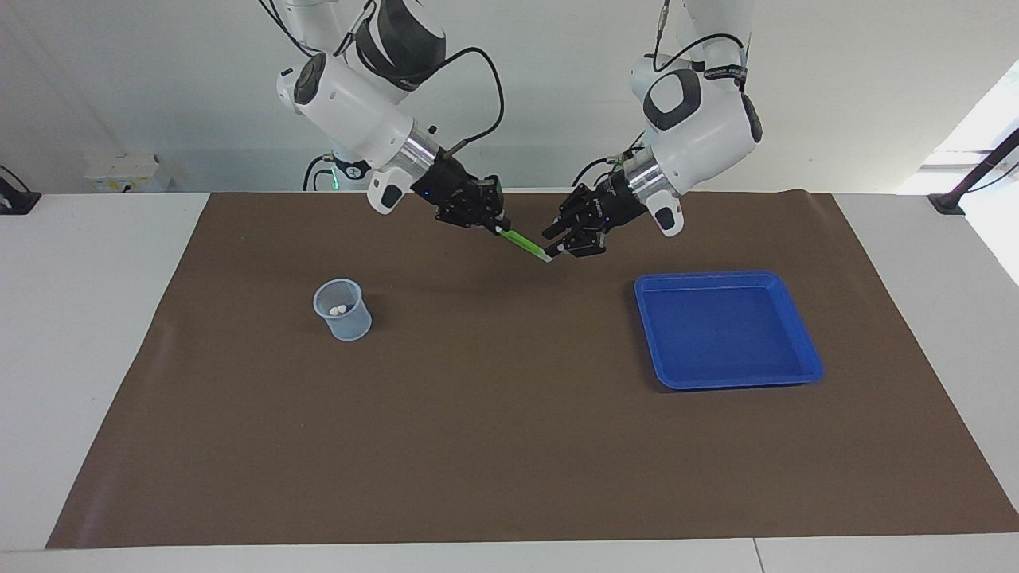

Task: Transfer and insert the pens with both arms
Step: 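Insert the green pen into the white cup with the right gripper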

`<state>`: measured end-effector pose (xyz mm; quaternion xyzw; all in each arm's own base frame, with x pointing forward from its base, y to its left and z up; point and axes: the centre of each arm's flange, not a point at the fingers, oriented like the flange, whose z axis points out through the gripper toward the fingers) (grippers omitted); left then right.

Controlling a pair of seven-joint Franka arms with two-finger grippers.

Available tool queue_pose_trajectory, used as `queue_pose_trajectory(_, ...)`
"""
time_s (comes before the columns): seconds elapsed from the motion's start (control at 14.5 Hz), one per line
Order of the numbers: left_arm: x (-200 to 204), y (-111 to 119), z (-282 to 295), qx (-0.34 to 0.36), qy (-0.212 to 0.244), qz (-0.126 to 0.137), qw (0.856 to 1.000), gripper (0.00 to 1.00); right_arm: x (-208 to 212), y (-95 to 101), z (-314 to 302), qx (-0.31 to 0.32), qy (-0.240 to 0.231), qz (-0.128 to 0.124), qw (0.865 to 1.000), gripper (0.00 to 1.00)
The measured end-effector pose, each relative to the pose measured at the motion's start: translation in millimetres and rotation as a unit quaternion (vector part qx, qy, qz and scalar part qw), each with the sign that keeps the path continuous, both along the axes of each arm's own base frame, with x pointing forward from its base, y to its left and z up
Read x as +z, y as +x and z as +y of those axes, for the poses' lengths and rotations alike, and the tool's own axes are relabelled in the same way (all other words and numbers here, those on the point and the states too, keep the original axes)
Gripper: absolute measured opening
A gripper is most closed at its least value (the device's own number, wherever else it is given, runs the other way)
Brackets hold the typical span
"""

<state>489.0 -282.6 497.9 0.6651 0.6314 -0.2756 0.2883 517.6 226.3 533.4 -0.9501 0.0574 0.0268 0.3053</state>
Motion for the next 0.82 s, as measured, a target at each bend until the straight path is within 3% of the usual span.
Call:
queue_pose_trajectory(0.14,1.7,0.1,0.9,0.002,-0.001,0.000,1.000,0.82,27.5,6.5,-40.8,0.053,-0.055,-0.003,0.997,0.17)
queue_pose_trajectory(0.27,2.0,0.8,1.9,0.005,-0.001,-0.001,1.000,0.99,52.8,11.8,-89.6,0.124,-0.106,-0.027,0.986,0.17)
queue_pose_trajectory(0.41,2.2,1.2,2.3,0.006,-0.001,-0.002,1.000,1.00,55.3,18.1,-128.9,0.204,-0.178,-0.058,0.961,0.17)
queue_pose_trajectory(0.55,3.0,1.6,2.4,0.007,-0.001,-0.003,1.000,1.00,43.3,21.7,-137.3,0.274,-0.255,-0.068,0.925,0.17)
queue_pose_trajectory(0.82,5.3,5.1,6.9,0.012,-0.002,-0.006,1.000,1.00,6.7,27.5,-132.1,0.367,-0.307,-0.101,0.872,0.17)
